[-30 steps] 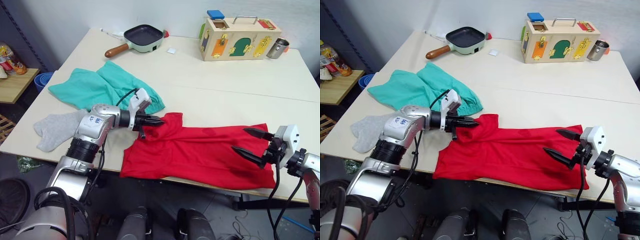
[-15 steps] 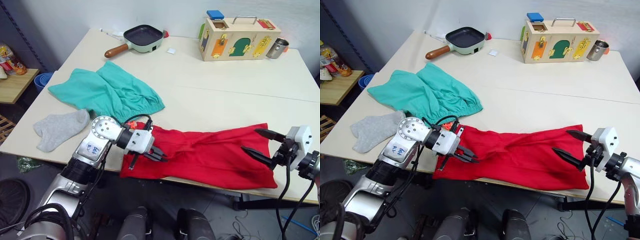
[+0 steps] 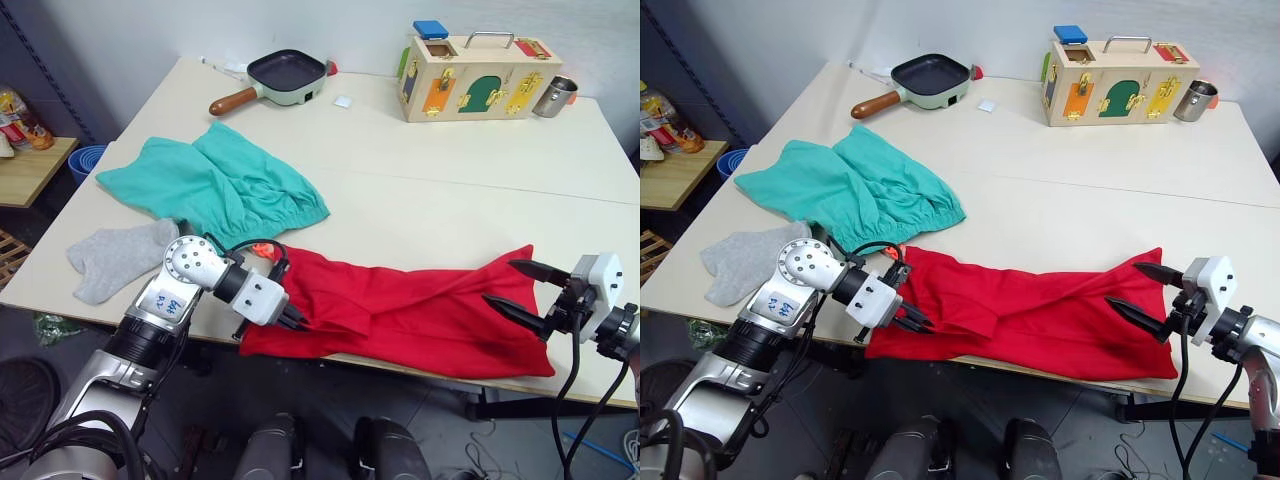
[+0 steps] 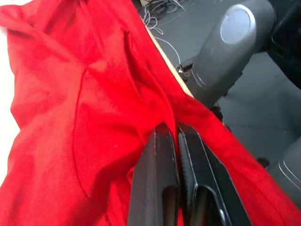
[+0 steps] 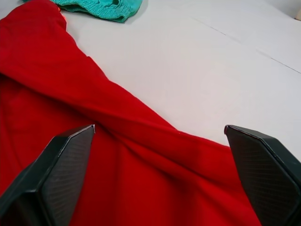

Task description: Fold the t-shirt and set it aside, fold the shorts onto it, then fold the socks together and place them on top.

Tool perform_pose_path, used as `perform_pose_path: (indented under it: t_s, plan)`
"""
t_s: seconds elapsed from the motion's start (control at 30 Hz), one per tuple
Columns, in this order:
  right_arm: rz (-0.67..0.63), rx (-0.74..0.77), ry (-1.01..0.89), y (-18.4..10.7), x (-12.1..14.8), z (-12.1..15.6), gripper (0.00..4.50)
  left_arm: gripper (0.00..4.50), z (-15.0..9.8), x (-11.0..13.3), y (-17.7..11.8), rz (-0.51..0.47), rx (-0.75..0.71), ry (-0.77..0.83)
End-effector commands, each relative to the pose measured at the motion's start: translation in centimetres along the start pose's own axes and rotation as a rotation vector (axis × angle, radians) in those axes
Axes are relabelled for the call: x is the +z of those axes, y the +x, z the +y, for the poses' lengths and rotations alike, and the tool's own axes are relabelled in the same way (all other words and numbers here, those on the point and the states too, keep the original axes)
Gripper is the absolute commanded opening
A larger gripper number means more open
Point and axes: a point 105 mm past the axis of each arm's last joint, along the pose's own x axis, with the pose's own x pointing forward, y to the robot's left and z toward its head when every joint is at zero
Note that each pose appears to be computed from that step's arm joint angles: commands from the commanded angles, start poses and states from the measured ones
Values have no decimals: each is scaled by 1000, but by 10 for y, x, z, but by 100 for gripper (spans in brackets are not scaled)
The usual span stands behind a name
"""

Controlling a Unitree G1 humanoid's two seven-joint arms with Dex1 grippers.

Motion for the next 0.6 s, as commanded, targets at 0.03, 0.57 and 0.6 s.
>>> perform_pose_path:
  t_s: [0.03,0.57,0.6]
  plan:
    - [-13,-38,18,-3,13,-11,450,2,4,8,-1,-48,53,-40]
    - [355,-5,-111,18,22,-96,450,446,14,36,-47,-365,391,-454]
    - [391,12,-114,18,21,-97,450,446,14,36,-47,-367,413,-446]
